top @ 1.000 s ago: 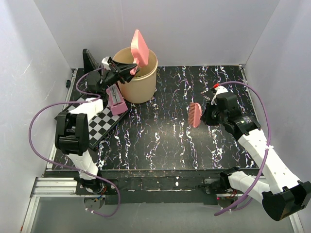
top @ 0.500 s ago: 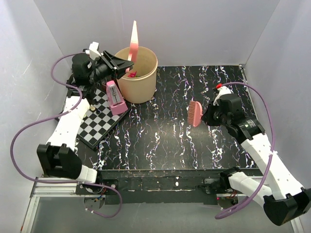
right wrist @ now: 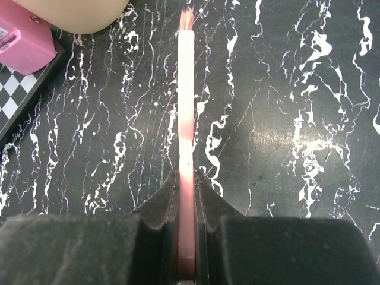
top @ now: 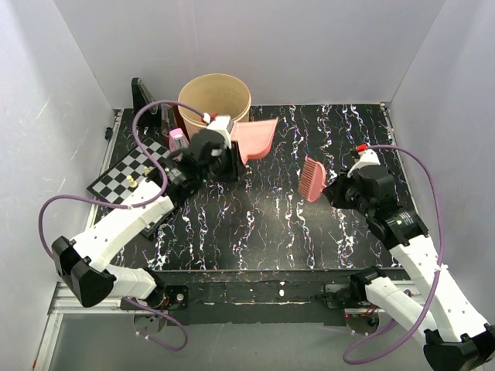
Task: Sweep away the paper scraps from the table
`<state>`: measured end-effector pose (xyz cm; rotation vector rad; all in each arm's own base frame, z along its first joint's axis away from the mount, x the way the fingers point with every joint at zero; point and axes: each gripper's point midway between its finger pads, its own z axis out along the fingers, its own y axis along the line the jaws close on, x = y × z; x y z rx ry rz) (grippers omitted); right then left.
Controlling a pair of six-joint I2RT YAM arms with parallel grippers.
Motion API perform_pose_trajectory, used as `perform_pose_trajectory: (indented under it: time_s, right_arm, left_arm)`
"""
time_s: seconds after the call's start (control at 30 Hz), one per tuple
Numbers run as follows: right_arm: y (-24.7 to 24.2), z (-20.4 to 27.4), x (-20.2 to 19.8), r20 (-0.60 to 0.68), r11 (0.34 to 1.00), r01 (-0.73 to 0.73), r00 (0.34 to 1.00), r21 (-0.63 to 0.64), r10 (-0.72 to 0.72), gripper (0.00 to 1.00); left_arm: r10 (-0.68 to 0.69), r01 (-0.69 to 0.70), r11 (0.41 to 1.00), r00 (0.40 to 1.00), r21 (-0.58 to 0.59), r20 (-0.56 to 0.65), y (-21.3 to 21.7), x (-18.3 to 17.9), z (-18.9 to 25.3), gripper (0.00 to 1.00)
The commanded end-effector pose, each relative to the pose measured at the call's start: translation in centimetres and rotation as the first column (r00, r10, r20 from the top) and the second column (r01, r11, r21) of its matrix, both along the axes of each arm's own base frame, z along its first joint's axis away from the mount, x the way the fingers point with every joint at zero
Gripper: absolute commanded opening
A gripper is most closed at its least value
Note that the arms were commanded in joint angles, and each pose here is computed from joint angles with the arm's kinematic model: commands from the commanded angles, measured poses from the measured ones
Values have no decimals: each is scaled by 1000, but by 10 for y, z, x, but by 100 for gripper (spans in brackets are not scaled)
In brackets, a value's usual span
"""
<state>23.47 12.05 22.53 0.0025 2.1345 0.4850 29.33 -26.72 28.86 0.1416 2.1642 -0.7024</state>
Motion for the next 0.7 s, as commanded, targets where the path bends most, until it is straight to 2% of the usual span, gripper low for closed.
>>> perform_pose_trajectory:
  time_s: [0.0, 0.13, 0.3, 0.4, 0.5, 0.67]
  right_arm:
    - [-5, 13, 11, 71, 996, 72, 995, 47, -75, 1]
    - [-11, 3, 10, 65, 993, 109, 992, 41, -111, 1]
    - [-14, -12, 10, 48, 991, 126, 991, 34, -128, 1]
    - [-13, -21, 10, 29, 991, 132, 991, 35, -133, 1]
    - [-10, -32, 10, 3, 991, 125, 992, 39, -125, 1]
    - [0, -45, 14, -49, 990, 120, 992, 70, -116, 1]
  left_arm:
    - [94, -124, 943, 990, 308, 110, 37, -8, -39, 0]
    - [71, -88, 893, 996, 442, 54, 33, -19, -92, 0]
    - [47, -22, 879, 998, 477, -41, 21, -29, -140, 0]
    - [48, -3, 851, 996, 525, -72, 23, -32, -163, 0]
    - [56, -8, 827, 996, 562, -69, 27, -33, -179, 0]
    - [53, -5, 836, 996, 549, -71, 29, -37, -198, 0]
